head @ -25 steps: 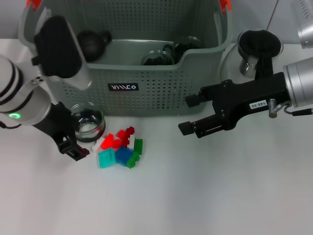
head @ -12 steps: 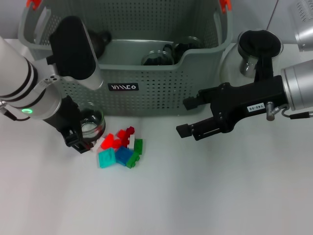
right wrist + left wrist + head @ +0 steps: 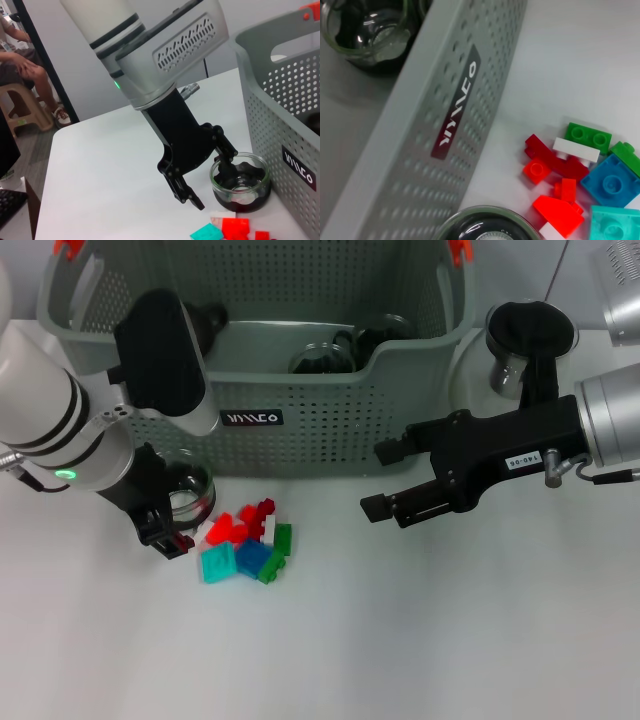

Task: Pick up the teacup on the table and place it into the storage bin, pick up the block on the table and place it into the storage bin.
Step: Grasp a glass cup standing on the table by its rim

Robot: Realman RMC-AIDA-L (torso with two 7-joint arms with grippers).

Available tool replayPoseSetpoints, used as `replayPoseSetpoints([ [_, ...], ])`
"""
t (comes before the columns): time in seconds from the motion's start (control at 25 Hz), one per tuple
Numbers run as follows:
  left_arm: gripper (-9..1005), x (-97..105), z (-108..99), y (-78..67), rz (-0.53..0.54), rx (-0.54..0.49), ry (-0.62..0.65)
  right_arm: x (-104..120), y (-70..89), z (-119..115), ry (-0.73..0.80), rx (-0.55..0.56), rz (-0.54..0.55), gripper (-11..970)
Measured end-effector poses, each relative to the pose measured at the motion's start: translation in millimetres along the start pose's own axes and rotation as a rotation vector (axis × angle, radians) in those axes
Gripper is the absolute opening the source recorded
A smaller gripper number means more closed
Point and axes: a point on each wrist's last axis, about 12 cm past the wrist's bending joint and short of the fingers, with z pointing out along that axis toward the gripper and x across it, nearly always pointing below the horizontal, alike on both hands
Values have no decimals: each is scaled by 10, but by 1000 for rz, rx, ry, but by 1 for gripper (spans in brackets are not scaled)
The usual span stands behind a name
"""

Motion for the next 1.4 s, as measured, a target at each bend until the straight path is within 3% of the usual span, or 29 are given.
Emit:
replayPoseSetpoints([
  [0.44, 763, -46, 117, -52, 40, 18, 16, 12, 5, 3, -1, -1, 3, 882],
  [1.12, 754, -70, 100, -171, 78, 96, 59, 9, -8, 1, -4, 10, 1, 881],
  [1.4, 750, -73, 51, -155, 76, 90, 55, 8, -10, -1, -5, 11, -3, 882],
])
